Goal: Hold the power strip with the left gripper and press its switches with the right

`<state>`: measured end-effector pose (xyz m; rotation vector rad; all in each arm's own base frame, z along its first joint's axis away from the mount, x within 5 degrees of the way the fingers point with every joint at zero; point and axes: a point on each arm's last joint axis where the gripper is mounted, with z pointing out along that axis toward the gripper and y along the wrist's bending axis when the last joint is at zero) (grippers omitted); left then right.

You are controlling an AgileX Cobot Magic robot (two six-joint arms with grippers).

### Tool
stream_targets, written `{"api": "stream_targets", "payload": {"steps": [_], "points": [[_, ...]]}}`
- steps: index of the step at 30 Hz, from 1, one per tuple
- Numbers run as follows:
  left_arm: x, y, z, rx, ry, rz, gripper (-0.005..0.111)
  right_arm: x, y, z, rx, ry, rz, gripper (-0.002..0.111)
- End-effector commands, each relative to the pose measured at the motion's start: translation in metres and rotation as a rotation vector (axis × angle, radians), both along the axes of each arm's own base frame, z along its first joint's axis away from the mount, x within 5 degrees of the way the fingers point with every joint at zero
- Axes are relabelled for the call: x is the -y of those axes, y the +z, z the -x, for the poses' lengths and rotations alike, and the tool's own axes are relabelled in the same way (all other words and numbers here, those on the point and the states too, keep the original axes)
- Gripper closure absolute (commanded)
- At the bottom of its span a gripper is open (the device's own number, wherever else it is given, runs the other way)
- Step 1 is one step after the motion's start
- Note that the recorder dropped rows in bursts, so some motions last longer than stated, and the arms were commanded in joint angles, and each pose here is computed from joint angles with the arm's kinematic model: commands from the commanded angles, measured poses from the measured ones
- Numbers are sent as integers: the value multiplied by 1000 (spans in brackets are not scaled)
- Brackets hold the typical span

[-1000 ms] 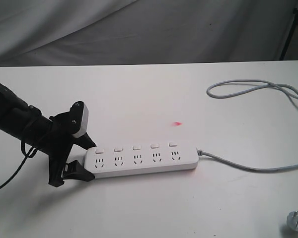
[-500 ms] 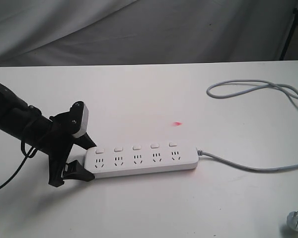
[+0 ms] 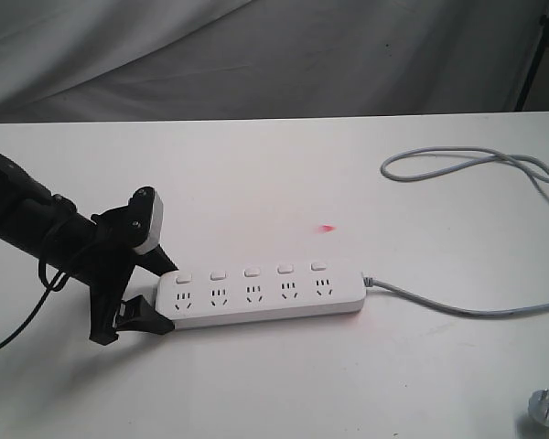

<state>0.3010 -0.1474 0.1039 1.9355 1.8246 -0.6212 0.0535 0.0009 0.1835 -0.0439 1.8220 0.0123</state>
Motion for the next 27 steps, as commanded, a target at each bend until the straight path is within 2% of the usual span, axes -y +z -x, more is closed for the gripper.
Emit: {"api": "stream_targets", "payload": {"steps": [1, 20, 24, 27], "points": [[1, 0, 2, -5, -10, 1, 52, 0, -1, 0, -3, 2, -6, 108], [1, 0, 2, -5, -10, 1, 52, -1, -2, 1, -25, 3, -30, 108], [1, 0, 2, -5, -10, 1, 52, -2, 45, 10, 42, 11, -81, 108], [1, 0, 2, -5, -10, 1, 52, -1, 90, 9, -8, 2, -54, 108]]}}
